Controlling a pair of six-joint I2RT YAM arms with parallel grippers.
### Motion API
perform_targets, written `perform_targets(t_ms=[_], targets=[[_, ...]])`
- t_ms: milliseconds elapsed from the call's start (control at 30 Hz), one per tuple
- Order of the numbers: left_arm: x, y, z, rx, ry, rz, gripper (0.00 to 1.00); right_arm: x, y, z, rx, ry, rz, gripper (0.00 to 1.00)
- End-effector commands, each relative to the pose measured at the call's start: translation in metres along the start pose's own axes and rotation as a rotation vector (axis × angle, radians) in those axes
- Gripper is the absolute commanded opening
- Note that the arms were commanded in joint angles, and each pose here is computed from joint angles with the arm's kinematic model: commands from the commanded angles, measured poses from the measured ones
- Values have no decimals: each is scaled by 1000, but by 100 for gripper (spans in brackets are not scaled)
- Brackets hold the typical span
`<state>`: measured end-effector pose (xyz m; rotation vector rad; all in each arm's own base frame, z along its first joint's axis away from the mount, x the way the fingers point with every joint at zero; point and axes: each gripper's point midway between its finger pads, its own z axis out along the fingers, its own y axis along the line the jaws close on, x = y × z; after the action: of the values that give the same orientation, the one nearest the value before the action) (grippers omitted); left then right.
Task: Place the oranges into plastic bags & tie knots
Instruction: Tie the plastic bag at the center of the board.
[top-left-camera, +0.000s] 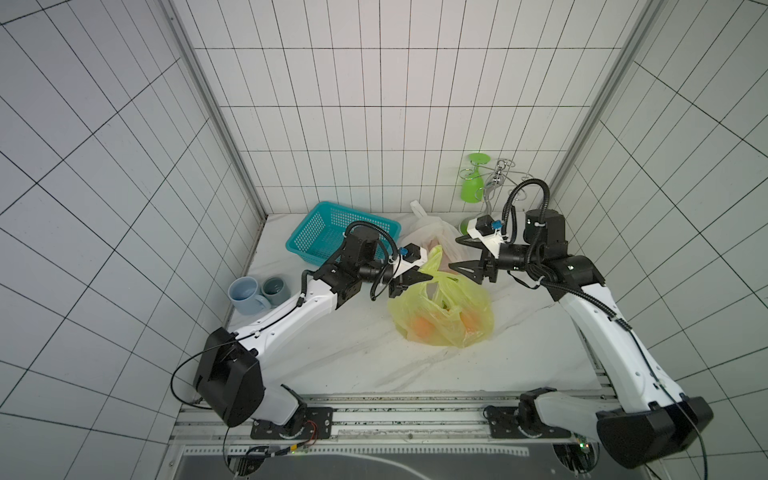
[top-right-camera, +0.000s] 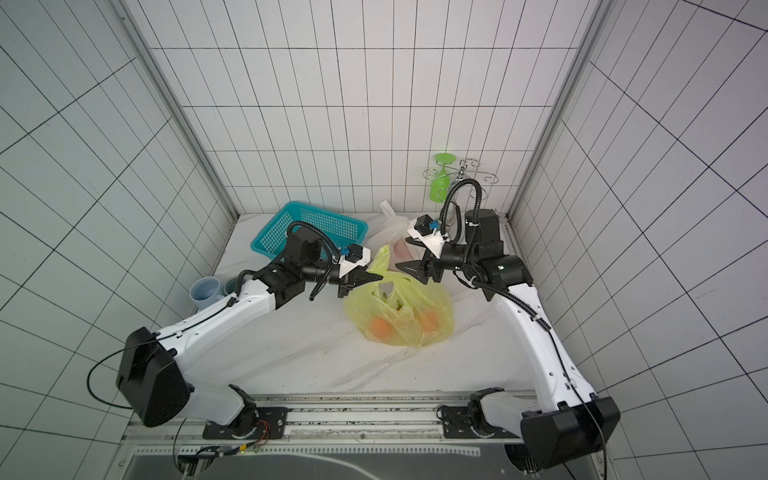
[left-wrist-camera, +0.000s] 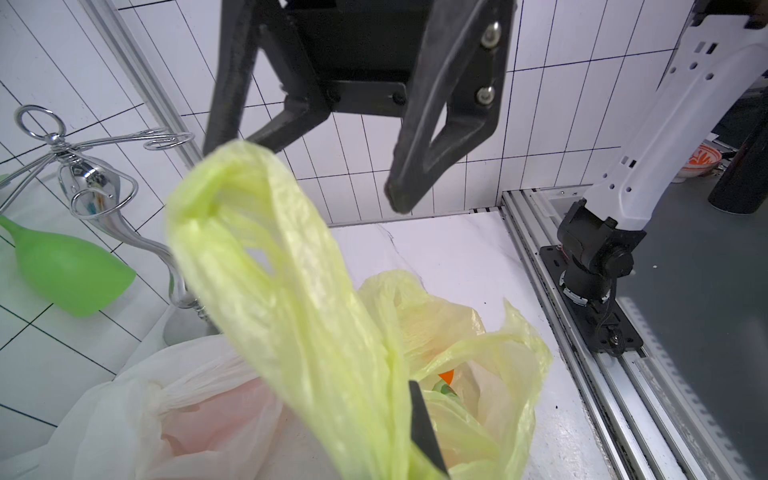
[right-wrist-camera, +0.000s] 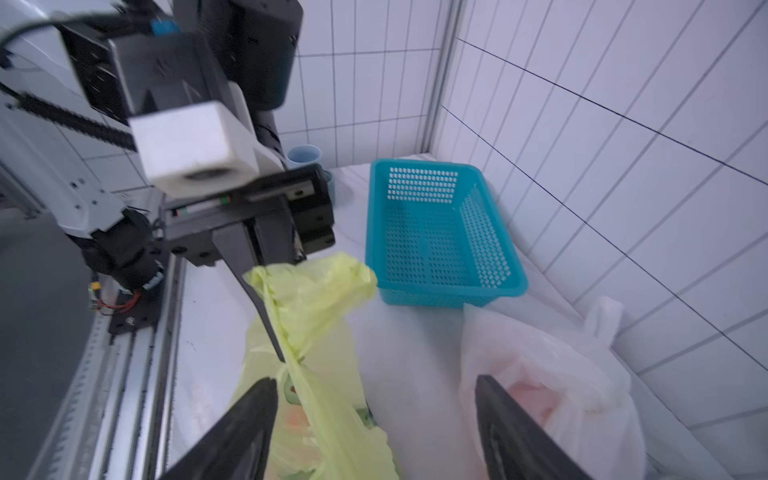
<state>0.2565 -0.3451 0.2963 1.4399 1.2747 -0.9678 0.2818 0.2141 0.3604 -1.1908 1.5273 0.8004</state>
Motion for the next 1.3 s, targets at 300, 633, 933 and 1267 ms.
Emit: perform_targets(t_ms=[300, 633, 933, 1267], targets=[[3, -8, 2, 33, -13, 54, 3, -48, 31, 25, -279, -165, 66, 47], [1, 1, -2, -5, -35, 9, 15, -58, 26, 11, -213, -173, 50, 1], [-3, 13, 1, -25, -64, -68, 24, -68, 42, 3, -251, -203, 46, 0], [-4, 21, -4, -41, -91, -119, 21, -68, 41, -6, -219, -202, 14, 0]])
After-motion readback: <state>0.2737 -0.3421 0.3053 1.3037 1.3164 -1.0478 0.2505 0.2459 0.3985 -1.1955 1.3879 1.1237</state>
